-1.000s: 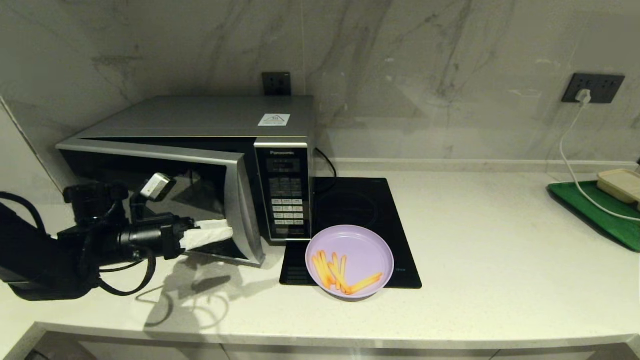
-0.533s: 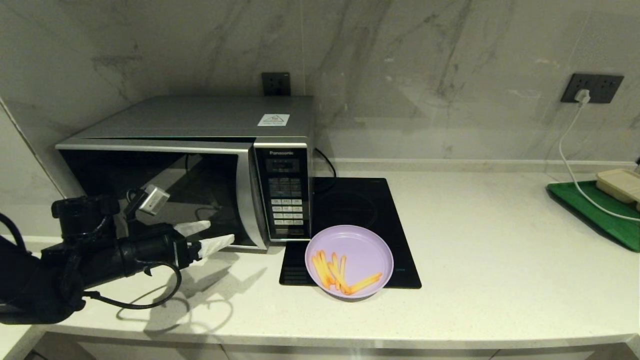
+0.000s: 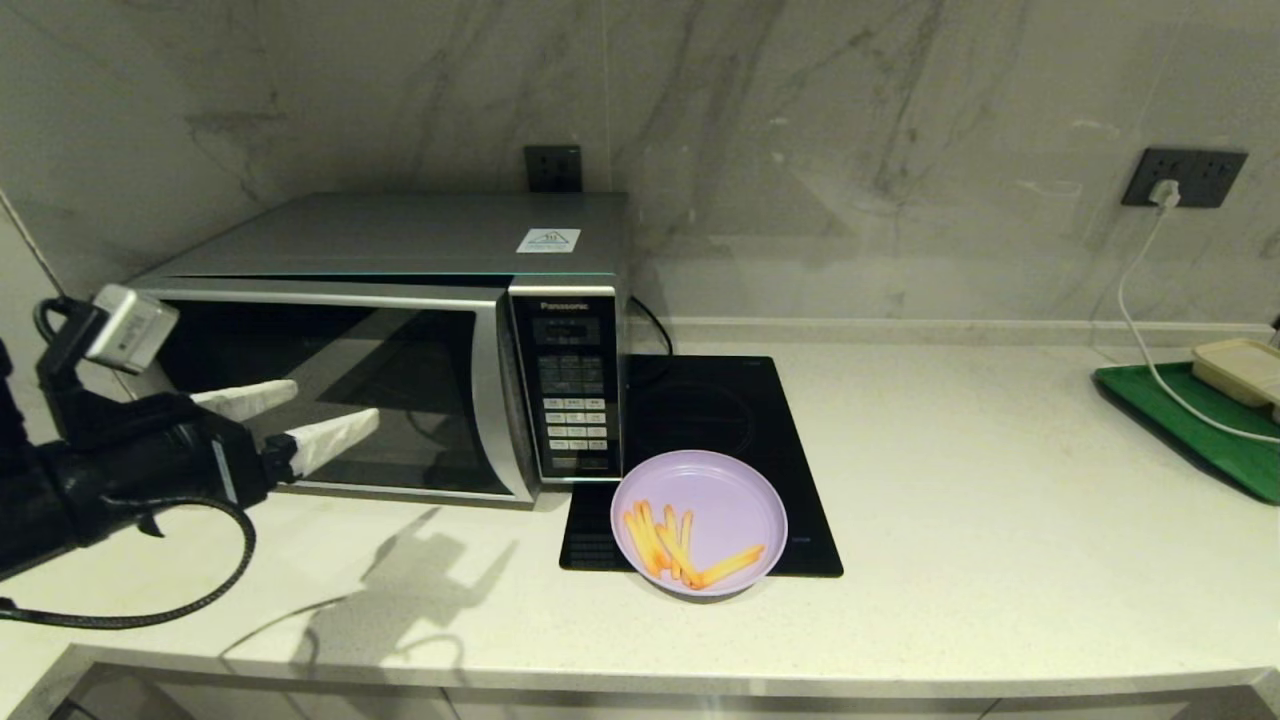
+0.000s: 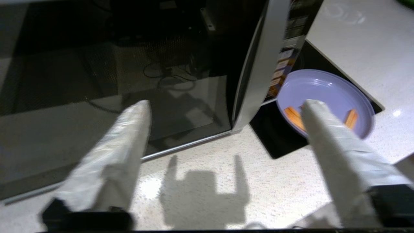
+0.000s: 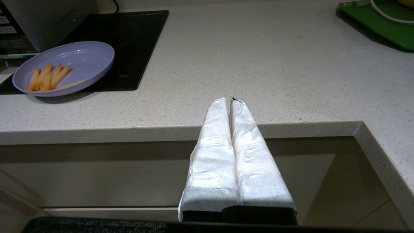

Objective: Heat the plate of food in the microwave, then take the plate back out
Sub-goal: Open the microwave oven

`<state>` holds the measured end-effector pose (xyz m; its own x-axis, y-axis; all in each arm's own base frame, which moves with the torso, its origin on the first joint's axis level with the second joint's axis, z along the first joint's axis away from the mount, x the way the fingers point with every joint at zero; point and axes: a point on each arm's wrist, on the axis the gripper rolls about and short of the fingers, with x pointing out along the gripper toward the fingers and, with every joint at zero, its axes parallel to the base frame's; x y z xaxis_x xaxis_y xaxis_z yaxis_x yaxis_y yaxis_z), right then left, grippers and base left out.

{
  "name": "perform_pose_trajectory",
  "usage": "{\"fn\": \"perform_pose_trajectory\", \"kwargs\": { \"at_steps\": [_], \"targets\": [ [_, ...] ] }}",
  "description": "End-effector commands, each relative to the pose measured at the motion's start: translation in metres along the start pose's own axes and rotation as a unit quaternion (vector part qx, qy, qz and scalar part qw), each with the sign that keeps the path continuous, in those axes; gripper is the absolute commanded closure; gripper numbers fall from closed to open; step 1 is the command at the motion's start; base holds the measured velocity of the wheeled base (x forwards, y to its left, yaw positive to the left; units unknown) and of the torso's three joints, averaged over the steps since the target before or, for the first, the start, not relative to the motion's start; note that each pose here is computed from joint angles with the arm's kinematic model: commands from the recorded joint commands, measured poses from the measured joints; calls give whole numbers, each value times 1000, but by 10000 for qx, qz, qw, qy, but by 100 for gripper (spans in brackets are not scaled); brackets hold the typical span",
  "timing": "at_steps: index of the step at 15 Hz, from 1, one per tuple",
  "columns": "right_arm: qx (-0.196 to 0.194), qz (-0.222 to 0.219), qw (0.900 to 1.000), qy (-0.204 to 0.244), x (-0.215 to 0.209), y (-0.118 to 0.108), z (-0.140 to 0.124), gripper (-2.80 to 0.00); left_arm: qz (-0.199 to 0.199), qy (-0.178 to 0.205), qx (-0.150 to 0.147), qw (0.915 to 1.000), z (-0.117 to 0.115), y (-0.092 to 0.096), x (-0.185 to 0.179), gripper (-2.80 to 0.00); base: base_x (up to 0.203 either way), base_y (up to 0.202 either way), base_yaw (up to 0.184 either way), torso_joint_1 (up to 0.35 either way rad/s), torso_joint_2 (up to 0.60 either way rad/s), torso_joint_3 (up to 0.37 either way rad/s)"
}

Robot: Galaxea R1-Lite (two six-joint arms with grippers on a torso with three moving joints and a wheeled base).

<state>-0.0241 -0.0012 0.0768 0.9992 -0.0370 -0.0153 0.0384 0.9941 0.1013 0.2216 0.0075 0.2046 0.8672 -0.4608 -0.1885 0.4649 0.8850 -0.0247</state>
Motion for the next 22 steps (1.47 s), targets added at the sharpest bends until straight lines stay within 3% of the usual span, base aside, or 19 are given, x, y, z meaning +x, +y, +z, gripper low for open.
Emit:
{"fn": "perform_pose_trajectory", "kwargs": {
  "at_steps": [1, 4, 6, 7, 10, 14, 17, 22],
  "targets": [
    [3, 1, 10000, 0, 0, 0, 0, 0, -23, 24, -13, 10000, 32, -18, -31, 0, 0, 0, 0, 0, 0, 0],
    [3, 1, 10000, 0, 0, 0, 0, 0, -158, 123, -5, 9998, 58, -25, -25, 0, 0, 0, 0, 0, 0, 0],
    [3, 1, 10000, 0, 0, 0, 0, 0, 64, 185, -18, 9998, 83, -21, -1, 0, 0, 0, 0, 0, 0, 0],
    [3, 1, 10000, 0, 0, 0, 0, 0, 274, 181, -52, 9994, 94, -22, 17, 0, 0, 0, 0, 0, 0, 0],
    [3, 1, 10000, 0, 0, 0, 0, 0, 1454, -115, -41, 9893, 128, -38, 72, 0, 0, 0, 0, 0, 0, 0],
    [3, 1, 10000, 0, 0, 0, 0, 0, 2013, -326, -22, 9790, 136, -52, 136, 0, 0, 0, 0, 0, 0, 0],
    [3, 1, 10000, 0, 0, 0, 0, 0, 1960, -147, -24, 9805, 124, -53, 158, 0, 0, 0, 0, 0, 0, 0],
    [3, 1, 10000, 0, 0, 0, 0, 0, 1838, 27, -43, 9829, 122, -54, 159, 0, 0, 0, 0, 0, 0, 0]
  ]
}}
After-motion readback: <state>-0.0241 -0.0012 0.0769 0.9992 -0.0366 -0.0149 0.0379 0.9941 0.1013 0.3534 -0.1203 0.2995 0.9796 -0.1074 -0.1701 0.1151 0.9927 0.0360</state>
